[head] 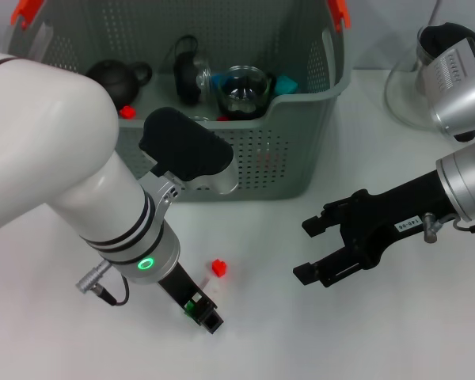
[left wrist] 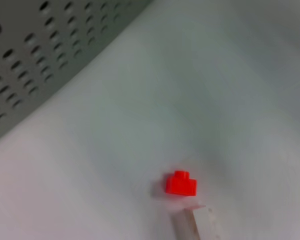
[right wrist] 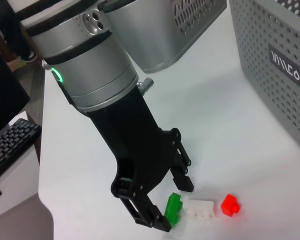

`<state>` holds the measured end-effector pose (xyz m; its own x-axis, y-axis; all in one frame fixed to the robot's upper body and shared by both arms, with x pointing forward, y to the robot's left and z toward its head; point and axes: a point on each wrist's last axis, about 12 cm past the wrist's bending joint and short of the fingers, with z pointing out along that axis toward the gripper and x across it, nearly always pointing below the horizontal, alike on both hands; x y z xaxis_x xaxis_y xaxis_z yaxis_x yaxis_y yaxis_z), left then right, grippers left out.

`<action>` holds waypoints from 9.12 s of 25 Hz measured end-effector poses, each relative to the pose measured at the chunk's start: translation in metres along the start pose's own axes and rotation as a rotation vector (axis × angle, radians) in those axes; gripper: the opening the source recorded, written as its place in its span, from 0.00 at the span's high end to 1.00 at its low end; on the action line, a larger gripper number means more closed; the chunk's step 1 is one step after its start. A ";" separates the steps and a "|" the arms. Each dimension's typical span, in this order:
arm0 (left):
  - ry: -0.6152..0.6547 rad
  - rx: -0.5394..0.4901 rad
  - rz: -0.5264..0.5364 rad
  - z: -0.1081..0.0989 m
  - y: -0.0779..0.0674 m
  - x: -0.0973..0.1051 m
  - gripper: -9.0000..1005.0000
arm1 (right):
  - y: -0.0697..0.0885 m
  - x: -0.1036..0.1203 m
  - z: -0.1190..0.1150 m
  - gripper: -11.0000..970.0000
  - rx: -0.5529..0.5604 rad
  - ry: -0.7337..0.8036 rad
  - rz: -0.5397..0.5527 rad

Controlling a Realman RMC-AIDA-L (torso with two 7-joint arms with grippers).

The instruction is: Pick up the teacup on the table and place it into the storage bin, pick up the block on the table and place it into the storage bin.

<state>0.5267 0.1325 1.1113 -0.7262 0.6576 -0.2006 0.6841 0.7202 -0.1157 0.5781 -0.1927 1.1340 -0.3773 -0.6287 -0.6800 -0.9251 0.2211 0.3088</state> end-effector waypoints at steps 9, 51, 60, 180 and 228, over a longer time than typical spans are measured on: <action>0.002 -0.002 -0.004 0.001 -0.002 -0.001 0.36 | 0.000 0.000 0.000 0.04 0.002 -0.001 0.000; -0.085 -0.096 0.007 -0.065 0.016 0.000 0.59 | -0.001 0.004 -0.004 0.04 0.008 -0.007 0.016; -0.397 0.027 0.055 -0.147 0.017 -0.003 0.59 | -0.001 0.009 -0.006 0.04 0.001 -0.001 0.039; 0.118 0.022 1.441 -0.013 -0.012 -0.042 0.08 | -0.007 0.018 -0.003 0.04 0.043 -0.043 0.205; 0.165 0.036 1.437 0.000 -0.008 -0.038 0.10 | -0.010 0.018 -0.001 0.05 0.066 -0.057 0.209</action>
<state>0.5485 0.1021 1.1197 0.5798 0.8132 -0.0499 0.8145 -0.5770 0.0612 0.5805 -0.2065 1.1192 -0.5612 -0.5211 -0.6430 -0.8266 0.3918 0.4040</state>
